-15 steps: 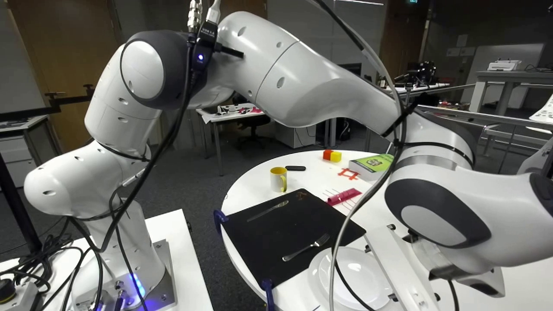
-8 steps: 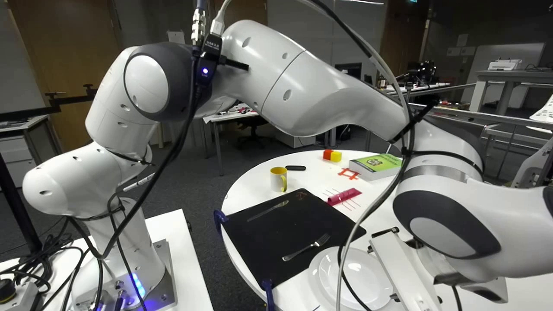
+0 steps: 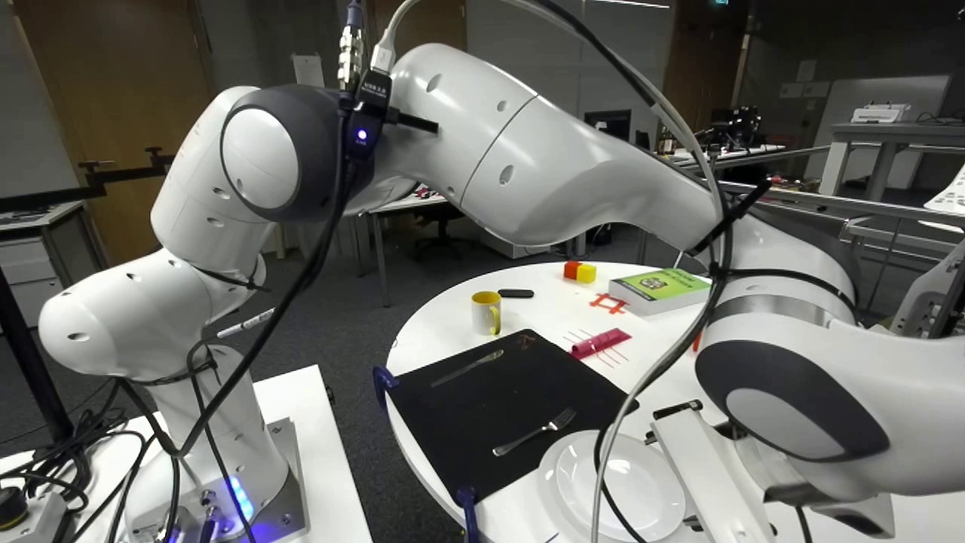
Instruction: Place the smaller white plate on the black mat between the fork and knife
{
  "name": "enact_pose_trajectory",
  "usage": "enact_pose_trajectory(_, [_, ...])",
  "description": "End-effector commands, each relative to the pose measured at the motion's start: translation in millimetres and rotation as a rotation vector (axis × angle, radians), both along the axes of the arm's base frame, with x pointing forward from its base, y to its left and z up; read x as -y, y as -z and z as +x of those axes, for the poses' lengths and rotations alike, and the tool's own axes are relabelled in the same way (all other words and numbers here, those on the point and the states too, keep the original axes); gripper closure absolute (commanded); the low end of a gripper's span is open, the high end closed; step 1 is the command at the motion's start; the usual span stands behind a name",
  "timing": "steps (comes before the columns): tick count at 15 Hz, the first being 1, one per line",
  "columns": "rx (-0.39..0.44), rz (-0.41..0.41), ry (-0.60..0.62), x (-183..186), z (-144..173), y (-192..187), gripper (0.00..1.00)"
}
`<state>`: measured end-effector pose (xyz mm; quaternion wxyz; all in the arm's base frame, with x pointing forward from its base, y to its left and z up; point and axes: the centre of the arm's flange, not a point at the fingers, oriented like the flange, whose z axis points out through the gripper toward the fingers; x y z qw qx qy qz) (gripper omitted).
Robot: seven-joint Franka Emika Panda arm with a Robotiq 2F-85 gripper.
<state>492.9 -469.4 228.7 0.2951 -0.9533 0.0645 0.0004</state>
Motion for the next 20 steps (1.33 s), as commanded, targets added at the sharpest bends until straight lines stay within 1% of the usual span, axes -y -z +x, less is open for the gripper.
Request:
enact_pose_trajectory(1, [0.000,0.000,0.000,0,0,0,0.00])
enact_pose_trajectory(4, [0.000,0.000,0.000,0,0,0,0.00])
enact_pose_trajectory(5, [0.019,-0.011,0.006,0,7,-2,0.00])
enact_pose_trajectory(11, [0.019,-0.002,-0.020,0,31,0,0.00])
enact_pose_trajectory(20, [0.022,0.000,-0.041,13,54,24,0.00])
